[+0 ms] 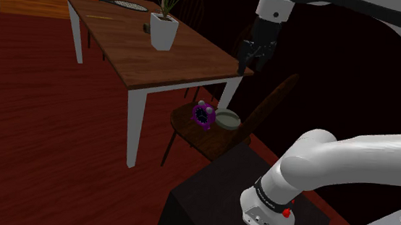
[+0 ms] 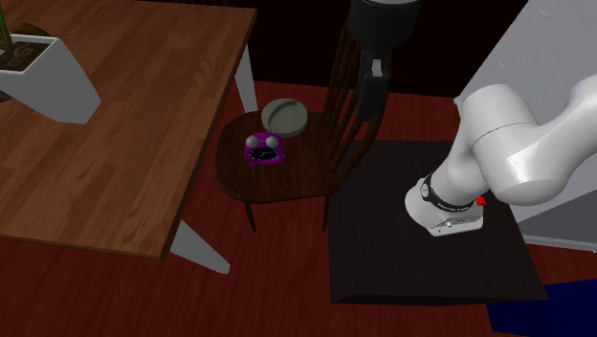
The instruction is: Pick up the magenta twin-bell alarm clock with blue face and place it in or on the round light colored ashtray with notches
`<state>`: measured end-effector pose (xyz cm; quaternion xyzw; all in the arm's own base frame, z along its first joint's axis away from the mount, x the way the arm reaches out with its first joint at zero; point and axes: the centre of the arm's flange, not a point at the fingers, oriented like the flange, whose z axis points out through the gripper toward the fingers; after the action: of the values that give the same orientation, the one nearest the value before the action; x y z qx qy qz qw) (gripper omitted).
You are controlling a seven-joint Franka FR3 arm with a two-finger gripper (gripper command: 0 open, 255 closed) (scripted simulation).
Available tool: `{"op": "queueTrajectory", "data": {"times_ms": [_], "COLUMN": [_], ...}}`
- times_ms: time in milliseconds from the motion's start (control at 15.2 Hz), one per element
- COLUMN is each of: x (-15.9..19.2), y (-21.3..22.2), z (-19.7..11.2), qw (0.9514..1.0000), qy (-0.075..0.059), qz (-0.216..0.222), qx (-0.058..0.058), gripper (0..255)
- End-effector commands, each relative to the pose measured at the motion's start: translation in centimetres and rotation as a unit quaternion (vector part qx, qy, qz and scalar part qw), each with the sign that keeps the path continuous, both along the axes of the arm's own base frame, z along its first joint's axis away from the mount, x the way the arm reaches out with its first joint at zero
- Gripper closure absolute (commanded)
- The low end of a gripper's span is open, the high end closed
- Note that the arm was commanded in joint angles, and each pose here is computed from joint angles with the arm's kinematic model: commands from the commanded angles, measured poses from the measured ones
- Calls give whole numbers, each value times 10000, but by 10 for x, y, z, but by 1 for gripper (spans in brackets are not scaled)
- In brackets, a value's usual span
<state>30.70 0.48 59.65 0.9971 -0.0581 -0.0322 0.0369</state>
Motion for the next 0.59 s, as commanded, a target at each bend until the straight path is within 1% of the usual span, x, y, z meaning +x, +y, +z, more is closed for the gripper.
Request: {"op": "queueTrajectory", "data": {"times_ms": [0,528], "x": [0,51], "y": [0,-32], "z": [0,-84], "qw": [10000,9997], "qy": [0,-26], "qz": [0,151], "qx": [0,-214], "gripper": [0,0]}}
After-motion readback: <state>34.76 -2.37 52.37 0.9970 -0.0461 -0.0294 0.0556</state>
